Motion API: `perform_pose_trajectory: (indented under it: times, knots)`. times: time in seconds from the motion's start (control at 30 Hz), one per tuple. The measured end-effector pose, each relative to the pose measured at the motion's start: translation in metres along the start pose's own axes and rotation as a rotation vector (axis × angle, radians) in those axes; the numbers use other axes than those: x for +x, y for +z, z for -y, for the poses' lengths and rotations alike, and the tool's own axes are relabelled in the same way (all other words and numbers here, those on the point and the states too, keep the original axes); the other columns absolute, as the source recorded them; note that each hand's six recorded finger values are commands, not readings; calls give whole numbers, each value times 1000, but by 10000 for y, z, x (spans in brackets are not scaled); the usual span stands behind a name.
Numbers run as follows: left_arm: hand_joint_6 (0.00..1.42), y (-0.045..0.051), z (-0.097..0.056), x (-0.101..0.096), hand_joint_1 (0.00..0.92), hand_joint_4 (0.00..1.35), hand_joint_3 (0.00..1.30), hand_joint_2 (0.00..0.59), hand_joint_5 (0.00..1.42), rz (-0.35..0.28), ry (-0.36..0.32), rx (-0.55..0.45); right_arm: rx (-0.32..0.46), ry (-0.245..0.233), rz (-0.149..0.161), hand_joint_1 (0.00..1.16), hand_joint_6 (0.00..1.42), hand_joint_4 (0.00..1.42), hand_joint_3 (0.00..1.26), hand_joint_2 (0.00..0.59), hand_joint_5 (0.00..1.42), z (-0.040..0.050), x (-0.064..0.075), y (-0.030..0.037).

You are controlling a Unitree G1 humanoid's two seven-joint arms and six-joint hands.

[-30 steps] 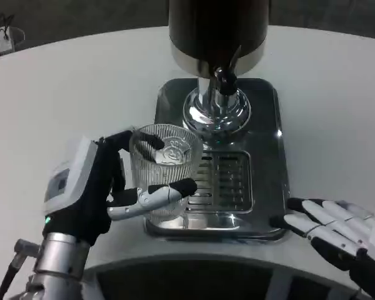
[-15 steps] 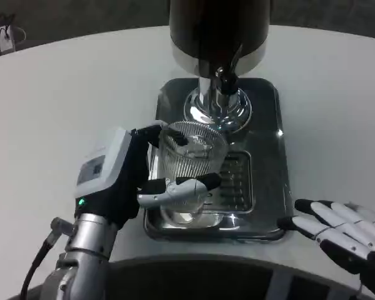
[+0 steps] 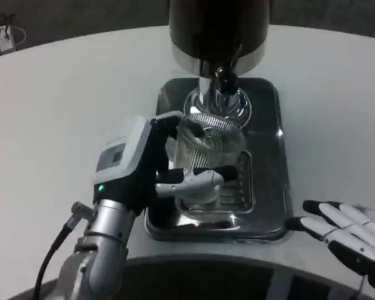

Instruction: Grasp the cup under the faucet to collect the drink, then remove the cup.

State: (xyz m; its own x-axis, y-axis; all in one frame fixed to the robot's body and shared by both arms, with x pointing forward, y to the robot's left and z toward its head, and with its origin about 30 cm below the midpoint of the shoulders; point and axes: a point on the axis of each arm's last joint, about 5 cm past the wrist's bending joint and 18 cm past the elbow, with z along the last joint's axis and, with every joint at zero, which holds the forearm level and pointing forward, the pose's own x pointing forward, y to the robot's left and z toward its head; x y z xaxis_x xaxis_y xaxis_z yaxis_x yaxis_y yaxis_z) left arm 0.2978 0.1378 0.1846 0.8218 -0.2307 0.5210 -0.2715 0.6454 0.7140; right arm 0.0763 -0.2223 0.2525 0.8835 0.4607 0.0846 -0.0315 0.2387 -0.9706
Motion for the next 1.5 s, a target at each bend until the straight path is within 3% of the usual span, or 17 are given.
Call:
perform_pose_trajectory:
  times: [0.1,0.17,0.4,0.8,1.03,1.17,1.5]
  knots:
    - [1252,3,-1,4,278,635,614,52,905,2,-9,-1,-1,0,-7,437,16,0,115,480,0,0,-8,-3]
    - [1162,-6,-11,4,248,576,563,49,815,-2,-18,3,-1,0,-7,437,16,0,115,480,0,0,-9,-4]
    - [931,-43,-62,1,209,428,437,39,629,-10,-54,32,11,4,6,437,16,0,115,480,0,-15,5,3]
    - [672,-41,-127,-13,146,263,318,19,447,-9,-100,21,15,0,19,437,16,0,115,480,0,-19,24,8]
    - [547,-8,-229,-126,101,222,290,1,362,13,-80,-16,15,1,19,437,17,0,115,478,0,-26,32,5]
    - [451,-10,-346,-219,84,178,271,0,260,17,-59,-35,19,0,16,437,17,0,115,477,0,-31,39,-3]
    - [317,-5,-607,-455,29,111,214,17,177,5,20,-87,55,-2,25,437,17,0,115,477,0,-68,119,-8]
